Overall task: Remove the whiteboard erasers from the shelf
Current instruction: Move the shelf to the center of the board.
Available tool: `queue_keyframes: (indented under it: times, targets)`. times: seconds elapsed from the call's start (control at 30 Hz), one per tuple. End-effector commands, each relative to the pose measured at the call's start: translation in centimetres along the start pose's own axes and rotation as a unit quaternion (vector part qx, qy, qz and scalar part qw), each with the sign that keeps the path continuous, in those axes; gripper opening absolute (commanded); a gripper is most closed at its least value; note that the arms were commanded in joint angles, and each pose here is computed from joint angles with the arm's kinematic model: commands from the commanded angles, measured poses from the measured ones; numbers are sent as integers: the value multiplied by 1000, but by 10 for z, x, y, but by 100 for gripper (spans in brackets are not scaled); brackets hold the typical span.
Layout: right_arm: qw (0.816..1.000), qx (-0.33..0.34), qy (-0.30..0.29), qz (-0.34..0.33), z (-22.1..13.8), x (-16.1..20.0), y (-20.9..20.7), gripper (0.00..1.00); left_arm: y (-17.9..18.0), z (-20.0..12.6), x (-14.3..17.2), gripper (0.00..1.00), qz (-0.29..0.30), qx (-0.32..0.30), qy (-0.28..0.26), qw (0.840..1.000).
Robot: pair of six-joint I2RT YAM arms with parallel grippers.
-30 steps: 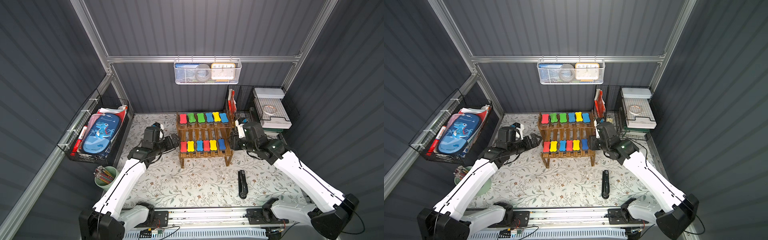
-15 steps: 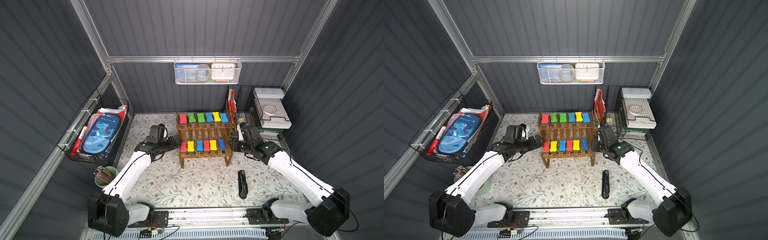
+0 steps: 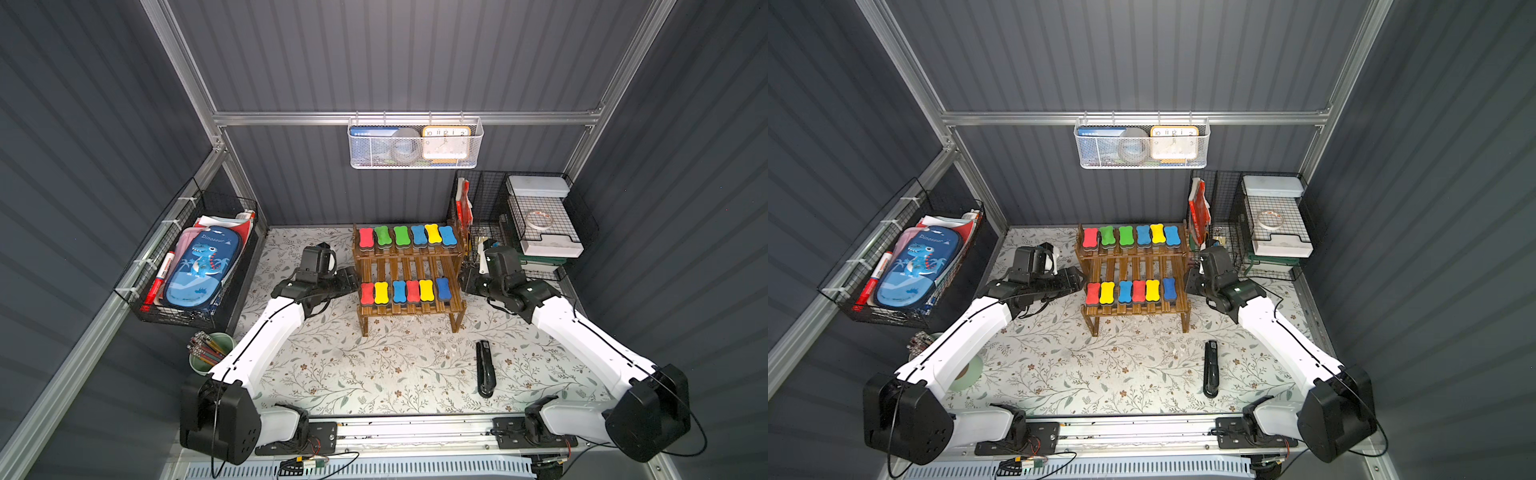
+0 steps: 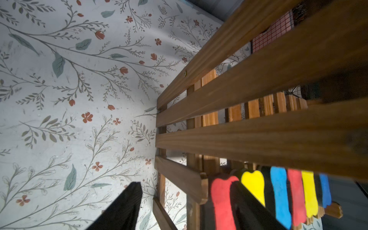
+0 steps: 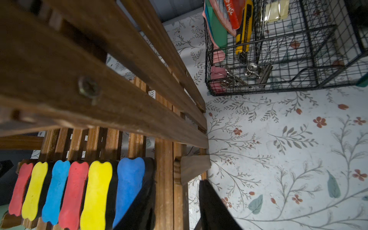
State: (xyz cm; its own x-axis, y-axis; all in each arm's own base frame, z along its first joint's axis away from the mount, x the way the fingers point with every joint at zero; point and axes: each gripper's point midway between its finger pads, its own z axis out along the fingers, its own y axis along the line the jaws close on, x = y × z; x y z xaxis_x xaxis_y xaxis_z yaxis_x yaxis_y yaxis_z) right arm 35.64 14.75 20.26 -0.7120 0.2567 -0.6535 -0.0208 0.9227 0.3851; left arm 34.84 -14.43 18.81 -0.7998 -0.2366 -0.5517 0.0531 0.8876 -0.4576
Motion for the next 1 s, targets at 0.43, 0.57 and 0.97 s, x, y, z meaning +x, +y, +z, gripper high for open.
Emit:
queue_keyframes:
  times: [0.43,0.57,0.97]
  targets:
    - [999,-9,-6,32,26,-1,-3,36,-6,6,-1,64,6,17,2,1000]
    - [999,-10,-3,35,32,0,-2,33,-6,8,-1,62,4,20,3,1000]
    - [999,10,10,43,41,8,-11,18,-6,11,0,61,5,19,6,1000]
